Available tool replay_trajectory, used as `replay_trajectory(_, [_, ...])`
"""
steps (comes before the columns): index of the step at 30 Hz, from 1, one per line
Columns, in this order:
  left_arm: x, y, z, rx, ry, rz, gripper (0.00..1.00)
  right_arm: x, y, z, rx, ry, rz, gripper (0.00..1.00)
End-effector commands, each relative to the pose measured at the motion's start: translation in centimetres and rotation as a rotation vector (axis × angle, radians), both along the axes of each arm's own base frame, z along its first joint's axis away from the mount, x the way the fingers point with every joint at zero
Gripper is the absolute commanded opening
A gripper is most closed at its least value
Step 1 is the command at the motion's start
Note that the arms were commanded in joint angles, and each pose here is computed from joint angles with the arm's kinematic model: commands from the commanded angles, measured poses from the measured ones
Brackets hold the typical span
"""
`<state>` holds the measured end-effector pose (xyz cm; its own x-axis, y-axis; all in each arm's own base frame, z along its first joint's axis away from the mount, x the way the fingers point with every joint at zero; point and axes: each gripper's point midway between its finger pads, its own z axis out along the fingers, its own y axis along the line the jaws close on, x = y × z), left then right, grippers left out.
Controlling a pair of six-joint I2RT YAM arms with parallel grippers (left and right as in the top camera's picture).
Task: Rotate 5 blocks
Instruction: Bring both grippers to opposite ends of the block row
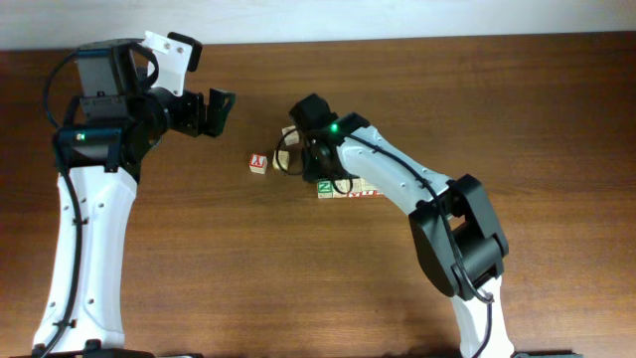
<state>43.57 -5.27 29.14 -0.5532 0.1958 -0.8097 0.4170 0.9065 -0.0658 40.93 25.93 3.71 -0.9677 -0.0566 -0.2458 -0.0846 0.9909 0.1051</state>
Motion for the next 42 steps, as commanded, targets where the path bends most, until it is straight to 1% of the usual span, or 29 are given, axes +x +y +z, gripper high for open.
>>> replay_trajectory(1, [0.3,0.1,0.5,-0.010,-0.009,0.000,0.99,2.2,-3.0,10.0,0.080,-0.166,-0.054,0.15])
replay_trajectory(2, [0.3,0.1,0.5,-0.010,-0.009,0.000,0.99,1.9,-4.6,11.7,0.081,-0.174,-0.080,0.15])
replay_trajectory(5, [0.3,0.1,0.5,-0.010,-0.009,0.000,0.99,0.5,-9.3,13.5,0.048,-0.128,-0.103,0.15])
replay_trajectory(9, [0.3,0.1,0.5,-0.010,-0.009,0.000,0.99,-0.6,-13.6,12.1,0.093,-0.005,-0.062,0.15])
replay_trajectory(13, [0.3,0.1,0.5,-0.010,-0.009,0.000,0.99,-1.1,-17.5,9.8,0.225,0.064,-0.054,0.15])
replay_trajectory(14, [0.3,0.1,0.5,-0.010,-0.009,0.000,0.99,-1.3,-19.0,8.7,0.280,0.078,-0.066,0.15])
replay_trajectory(17, [0.3,0.1,0.5,-0.010,-0.009,0.000,0.99,-1.7,-19.7,6.7,0.368,0.089,-0.088,0.15])
replay_trajectory(20, [0.3,0.1,0.5,-0.010,-0.009,0.000,0.99,-3.0,-19.6,3.2,0.388,0.108,-0.093,0.15])
replay_trajectory(23, [0.2,-0.1,0.5,-0.016,-0.004,-0.005,0.99,-3.4,-18.8,1.6,0.438,0.101,-0.093,0.15])
replay_trajectory(25, [-0.2,-0.6,0.3,-0.041,0.013,-0.030,0.99,-3.6,-18.7,1.2,0.445,0.100,-0.092,0.15])
replay_trajectory(26, [-0.7,-1.8,0.7,-0.102,0.021,-0.076,0.99,-3.5,-18.7,1.1,0.445,0.094,-0.091,0.15])
replay_trajectory(28, [-1.0,-2.6,1.0,-0.137,0.024,-0.115,0.99,-3.1,-18.7,1.2,0.447,0.082,-0.096,0.15])
replay_trajectory(29, [-1.1,-3.0,0.4,-0.156,0.051,-0.110,1.00,-3.1,-18.7,1.2,0.447,0.079,-0.096,0.15])
replay_trajectory(30, [-1.1,-3.8,-0.7,-0.172,0.096,-0.109,0.87,-2.9,-18.8,1.2,0.448,0.075,-0.102,0.15])
replay_trajectory(31, [-1.2,-4.6,-2.2,-0.179,0.153,-0.104,0.34,-2.7,-18.8,1.3,0.450,0.070,-0.107,0.15])
replay_trajectory(32, [-1.0,-5.2,-3.8,-0.185,0.216,-0.066,0.00,-2.6,-18.8,1.3,0.450,0.065,-0.106,0.15])
replay_trajectory(33, [-0.5,-5.9,-6.3,-0.196,0.314,0.023,0.00,-2.6,-18.8,1.3,0.451,0.064,-0.110,0.15])
replay_trajectory(35, [-0.2,-8.0,-10.4,-0.204,0.449,0.095,0.00,-2.3,-18.7,1.0,0.459,0.067,-0.137,0.14])
replay_trajectory(38, [-0.8,-11.2,-16.2,-0.210,0.627,0.116,0.00,-2.4,-17.8,-0.3,0.454,0.096,-0.125,0.14])
replay_trajectory(42, [-2.8,-12.5,-21.2,-0.160,0.788,0.117,0.00,-2.3,-17.5,-1.4,0.451,0.112,-0.127,0.13])
